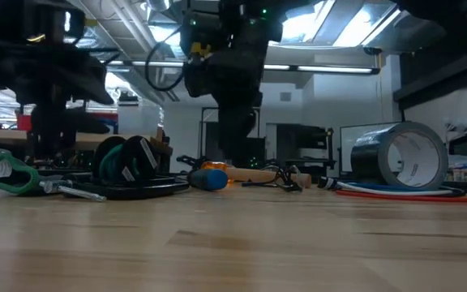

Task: Coil cords
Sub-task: Uncoil the green wire from the spool

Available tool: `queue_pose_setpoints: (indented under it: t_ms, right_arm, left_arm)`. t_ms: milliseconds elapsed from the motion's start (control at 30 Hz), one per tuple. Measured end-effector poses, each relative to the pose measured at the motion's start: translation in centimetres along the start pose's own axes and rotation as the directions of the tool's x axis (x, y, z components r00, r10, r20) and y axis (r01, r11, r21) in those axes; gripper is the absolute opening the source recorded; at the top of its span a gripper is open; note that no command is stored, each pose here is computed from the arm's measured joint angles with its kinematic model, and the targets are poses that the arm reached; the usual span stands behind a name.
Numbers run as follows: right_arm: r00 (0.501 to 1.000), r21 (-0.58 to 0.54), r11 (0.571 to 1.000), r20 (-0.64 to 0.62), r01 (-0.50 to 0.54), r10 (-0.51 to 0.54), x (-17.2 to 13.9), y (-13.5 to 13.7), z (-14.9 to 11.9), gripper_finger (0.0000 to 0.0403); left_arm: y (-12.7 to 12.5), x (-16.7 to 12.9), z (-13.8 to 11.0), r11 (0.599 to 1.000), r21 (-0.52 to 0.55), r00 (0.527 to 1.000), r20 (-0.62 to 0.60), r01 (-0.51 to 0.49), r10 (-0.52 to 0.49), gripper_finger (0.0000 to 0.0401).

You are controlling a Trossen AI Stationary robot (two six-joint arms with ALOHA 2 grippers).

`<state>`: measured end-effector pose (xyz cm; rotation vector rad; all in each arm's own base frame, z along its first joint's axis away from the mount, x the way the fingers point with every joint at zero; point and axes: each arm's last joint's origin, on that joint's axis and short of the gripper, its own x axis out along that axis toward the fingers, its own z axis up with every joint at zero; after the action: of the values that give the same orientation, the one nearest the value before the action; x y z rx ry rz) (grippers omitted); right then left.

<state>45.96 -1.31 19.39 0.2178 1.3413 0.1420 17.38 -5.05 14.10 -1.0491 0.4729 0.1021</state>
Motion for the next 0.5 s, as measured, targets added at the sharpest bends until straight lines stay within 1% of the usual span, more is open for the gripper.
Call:
queue_pose_setpoints:
  t_ms: [200, 300, 367, 500]
  right_arm:
    - [1.000, -0.066, 0.998, -0.010, -0.007, 0.007, 0.3, 1.4, -0.1, 0.0262]
    - [1.000, -0.075, 0.997, -0.017, -0.008, 0.007, 0.4, 1.7, -0.2, 0.0262]
    - [1.000, -0.075, 0.997, -0.028, -0.008, 0.006, 0.4, 1.7, -0.3, 0.0262]
    - [0.999, -0.087, 0.996, -0.053, 0.003, -0.008, 0.4, 1.6, -0.6, 0.0262]
  left_arm:
    - [0.1, 1.4, -0.2, 0.996, -0.051, 0.997, -0.029, -0.071, 0.070, 0.0132]
    - [0.1, 1.8, -0.3, 0.994, -0.065, 0.995, -0.037, -0.090, 0.088, 0.0125]
    - [-0.1, 1.9, -0.2, 0.993, -0.080, 0.996, -0.037, -0.084, 0.081, 0.0121]
    - [-1.2, 1.9, 0.0, 0.994, -0.105, 0.997, -0.076, -0.015, 0.007, 0.0120]
